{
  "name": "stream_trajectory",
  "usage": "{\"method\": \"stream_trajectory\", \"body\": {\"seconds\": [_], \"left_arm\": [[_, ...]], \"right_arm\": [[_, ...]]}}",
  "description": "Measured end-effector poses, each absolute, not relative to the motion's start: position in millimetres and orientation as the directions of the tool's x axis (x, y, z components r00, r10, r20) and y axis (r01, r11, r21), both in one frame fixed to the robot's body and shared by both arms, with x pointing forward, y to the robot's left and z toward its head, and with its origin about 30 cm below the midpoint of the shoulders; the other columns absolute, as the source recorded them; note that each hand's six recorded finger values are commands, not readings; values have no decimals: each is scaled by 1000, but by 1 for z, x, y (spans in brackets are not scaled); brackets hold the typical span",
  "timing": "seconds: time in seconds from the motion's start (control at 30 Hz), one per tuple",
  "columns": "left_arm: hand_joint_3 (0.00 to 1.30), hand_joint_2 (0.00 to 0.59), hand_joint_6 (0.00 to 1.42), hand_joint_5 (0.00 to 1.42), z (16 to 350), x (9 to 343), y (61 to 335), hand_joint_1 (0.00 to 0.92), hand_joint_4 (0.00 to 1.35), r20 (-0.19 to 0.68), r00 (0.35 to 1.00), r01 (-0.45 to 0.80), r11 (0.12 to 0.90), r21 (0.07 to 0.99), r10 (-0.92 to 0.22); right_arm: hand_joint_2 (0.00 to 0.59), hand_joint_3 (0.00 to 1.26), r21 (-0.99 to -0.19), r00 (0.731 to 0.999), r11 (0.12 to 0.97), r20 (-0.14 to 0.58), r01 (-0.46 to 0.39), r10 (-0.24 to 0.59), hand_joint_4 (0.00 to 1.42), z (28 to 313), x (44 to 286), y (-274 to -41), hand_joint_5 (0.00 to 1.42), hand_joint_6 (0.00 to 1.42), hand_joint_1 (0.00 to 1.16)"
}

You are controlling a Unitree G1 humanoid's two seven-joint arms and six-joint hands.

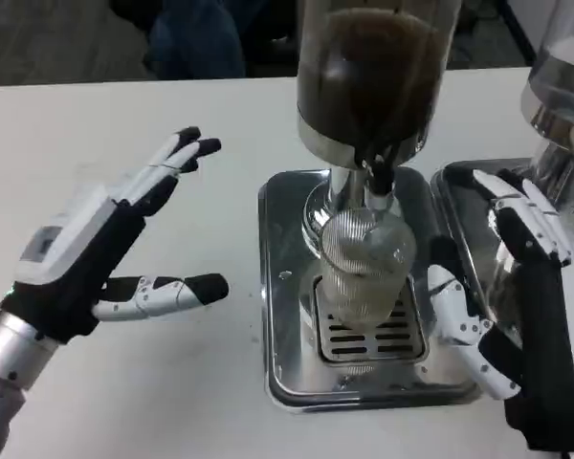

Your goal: Grasp the cup under the faucet to collect the drink, then remove the cup.

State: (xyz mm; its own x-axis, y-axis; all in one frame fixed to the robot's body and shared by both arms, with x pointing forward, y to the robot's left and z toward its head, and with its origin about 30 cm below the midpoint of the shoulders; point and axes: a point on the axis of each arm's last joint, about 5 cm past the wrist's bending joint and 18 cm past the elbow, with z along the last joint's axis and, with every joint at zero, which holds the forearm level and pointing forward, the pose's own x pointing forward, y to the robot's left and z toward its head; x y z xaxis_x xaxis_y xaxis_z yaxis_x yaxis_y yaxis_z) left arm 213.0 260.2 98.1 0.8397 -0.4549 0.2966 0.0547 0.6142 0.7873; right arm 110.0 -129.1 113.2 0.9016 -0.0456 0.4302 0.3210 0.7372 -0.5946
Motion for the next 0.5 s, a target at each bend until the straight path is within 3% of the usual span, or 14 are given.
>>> {"method": "stream_trajectory", "body": {"seconds": [0.27, 0.5], "left_arm": [[214, 41, 266, 309, 123, 203, 273, 0, 235, 482, 790, -14, 774, 633, -380], [229, 49, 270, 320, 151, 209, 269, 0, 238, 593, 671, 10, 806, 592, -444]], "right_arm": [[461, 295, -599, 903, 731, 427, 326, -52, 246, 113, 110, -132, 150, 162, 274], [461, 278, -615, 916, 725, 398, 310, -54, 223, 108, 110, -133, 125, 151, 275]]}}
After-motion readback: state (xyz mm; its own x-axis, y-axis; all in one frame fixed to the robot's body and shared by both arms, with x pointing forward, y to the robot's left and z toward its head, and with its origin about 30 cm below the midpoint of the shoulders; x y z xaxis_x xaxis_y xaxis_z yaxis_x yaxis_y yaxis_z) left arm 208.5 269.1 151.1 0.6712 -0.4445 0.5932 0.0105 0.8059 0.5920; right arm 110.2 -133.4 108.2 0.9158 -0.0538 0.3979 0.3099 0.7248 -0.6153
